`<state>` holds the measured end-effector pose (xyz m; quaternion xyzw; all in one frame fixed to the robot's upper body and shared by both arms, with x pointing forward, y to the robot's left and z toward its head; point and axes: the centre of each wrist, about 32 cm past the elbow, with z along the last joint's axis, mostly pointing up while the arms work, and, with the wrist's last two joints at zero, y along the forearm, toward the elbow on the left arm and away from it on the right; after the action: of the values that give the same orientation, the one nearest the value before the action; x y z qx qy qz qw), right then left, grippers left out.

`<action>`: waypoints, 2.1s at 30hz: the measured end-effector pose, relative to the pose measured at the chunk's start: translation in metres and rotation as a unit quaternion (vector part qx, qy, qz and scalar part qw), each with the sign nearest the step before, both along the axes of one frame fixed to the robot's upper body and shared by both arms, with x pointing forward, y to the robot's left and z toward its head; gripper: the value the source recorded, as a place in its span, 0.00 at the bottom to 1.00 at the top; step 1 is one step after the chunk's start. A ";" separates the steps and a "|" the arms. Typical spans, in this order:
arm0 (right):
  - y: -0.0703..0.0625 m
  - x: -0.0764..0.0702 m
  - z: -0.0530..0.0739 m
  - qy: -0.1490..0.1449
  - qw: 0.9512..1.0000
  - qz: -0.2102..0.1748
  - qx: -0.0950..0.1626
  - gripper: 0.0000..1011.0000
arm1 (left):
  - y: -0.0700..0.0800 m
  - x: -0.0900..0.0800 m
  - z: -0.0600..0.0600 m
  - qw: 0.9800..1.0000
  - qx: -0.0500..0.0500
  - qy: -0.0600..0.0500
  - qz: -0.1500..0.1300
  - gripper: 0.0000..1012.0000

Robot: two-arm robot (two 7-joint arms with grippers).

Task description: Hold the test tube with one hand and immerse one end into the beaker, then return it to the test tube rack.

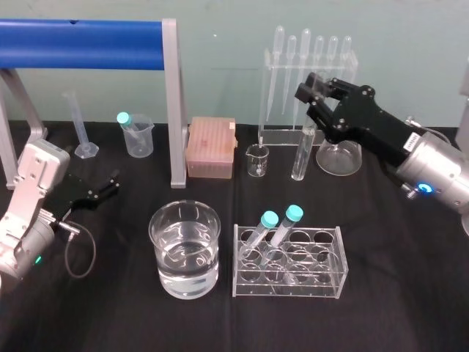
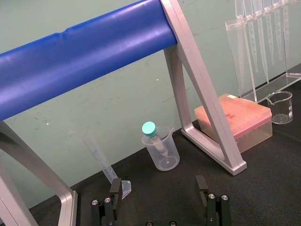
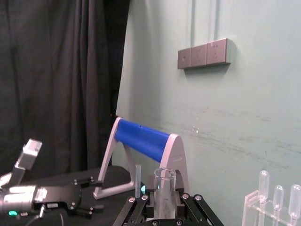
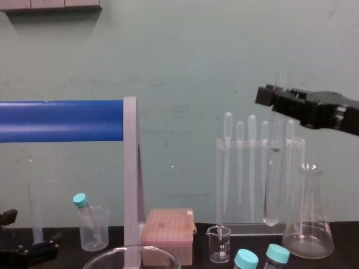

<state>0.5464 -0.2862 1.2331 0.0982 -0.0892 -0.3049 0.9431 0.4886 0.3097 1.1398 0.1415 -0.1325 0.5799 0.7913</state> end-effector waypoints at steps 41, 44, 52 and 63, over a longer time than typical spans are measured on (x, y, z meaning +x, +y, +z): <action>0.006 0.011 -0.012 0.007 0.999 -0.003 -0.032 0.23 | 0.000 0.000 0.000 1.000 0.000 0.000 0.000 0.99; 0.006 0.011 -0.012 0.007 0.999 -0.003 -0.032 0.23 | 0.000 0.000 0.000 1.000 0.000 0.000 0.000 0.99; 0.006 0.011 -0.011 0.006 0.999 -0.003 -0.032 0.23 | 0.000 0.000 0.000 1.000 0.000 0.000 0.000 0.99; 0.006 0.011 -0.011 0.006 0.999 -0.003 -0.032 0.23 | 0.000 0.000 0.000 1.000 0.000 0.000 0.000 0.99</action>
<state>0.5576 -0.2805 1.2217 0.0662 -0.0929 -0.3052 0.9454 0.4886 0.3096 1.1398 0.1415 -0.1324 0.5799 0.7913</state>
